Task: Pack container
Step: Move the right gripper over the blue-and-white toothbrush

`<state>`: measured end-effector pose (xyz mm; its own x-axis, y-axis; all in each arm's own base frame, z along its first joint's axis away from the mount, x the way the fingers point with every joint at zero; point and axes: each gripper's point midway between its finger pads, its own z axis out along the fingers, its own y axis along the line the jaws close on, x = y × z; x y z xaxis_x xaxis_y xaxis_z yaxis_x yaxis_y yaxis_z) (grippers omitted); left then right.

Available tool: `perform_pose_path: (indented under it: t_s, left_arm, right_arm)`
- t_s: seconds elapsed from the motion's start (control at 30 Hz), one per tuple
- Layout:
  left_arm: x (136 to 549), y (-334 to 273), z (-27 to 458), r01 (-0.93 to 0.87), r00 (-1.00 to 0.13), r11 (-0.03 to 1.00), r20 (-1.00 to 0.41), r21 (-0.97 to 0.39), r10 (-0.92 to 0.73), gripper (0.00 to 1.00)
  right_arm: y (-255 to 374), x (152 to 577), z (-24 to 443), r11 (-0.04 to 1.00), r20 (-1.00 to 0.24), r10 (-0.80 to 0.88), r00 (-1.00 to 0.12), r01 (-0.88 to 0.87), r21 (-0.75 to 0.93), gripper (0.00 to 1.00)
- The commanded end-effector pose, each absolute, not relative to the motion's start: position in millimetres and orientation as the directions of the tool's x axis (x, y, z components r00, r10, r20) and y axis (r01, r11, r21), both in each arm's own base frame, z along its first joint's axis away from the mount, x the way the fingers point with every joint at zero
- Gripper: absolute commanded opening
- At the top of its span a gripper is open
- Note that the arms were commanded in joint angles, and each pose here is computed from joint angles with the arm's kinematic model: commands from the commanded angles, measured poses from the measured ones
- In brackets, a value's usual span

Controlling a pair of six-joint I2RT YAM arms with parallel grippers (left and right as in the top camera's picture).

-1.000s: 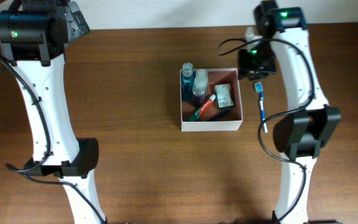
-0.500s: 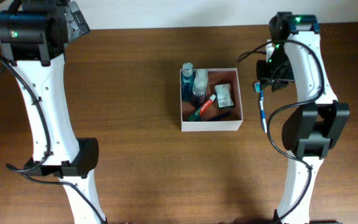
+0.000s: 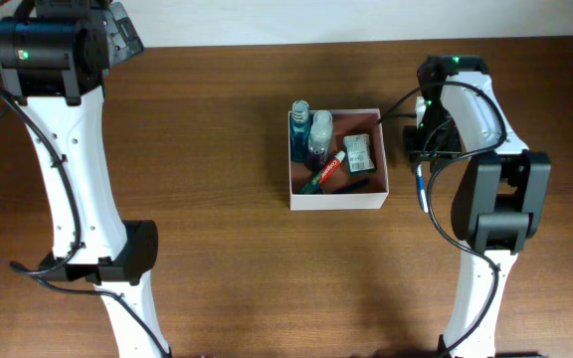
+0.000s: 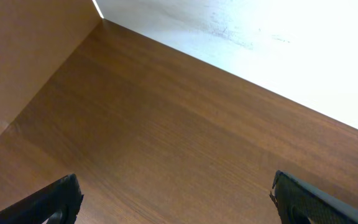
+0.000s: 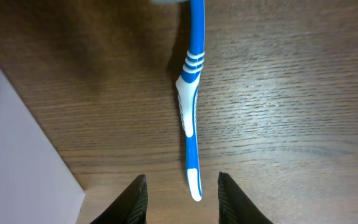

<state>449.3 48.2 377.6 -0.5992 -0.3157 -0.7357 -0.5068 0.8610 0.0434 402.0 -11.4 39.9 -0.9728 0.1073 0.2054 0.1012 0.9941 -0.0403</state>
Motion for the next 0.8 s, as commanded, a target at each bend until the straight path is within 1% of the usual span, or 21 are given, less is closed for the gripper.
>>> perform_pose_path:
  t_s: [0.0, 0.37, 0.77]
  left_arm:
    - [449, 52, 377, -0.510, -0.605, 0.858, -0.735, 0.064, -0.305, 0.99]
    - [449, 52, 377, -0.510, -0.605, 0.858, -0.736, 0.064, -0.305, 0.99]
    - [449, 52, 377, -0.510, -0.605, 0.858, -0.735, 0.064, -0.305, 0.99]
  right_arm:
    - [-12, 400, 42, 0.995, 0.198, 0.097, -0.975, 0.088, -0.055, 0.32]
    - [-12, 397, 33, 0.995, 0.203, 0.098, -0.974, 0.088, -0.055, 0.32]
    - [-14, 405, 19, 0.994, 0.162, 0.099, -0.982, 0.092, -0.053, 0.32]
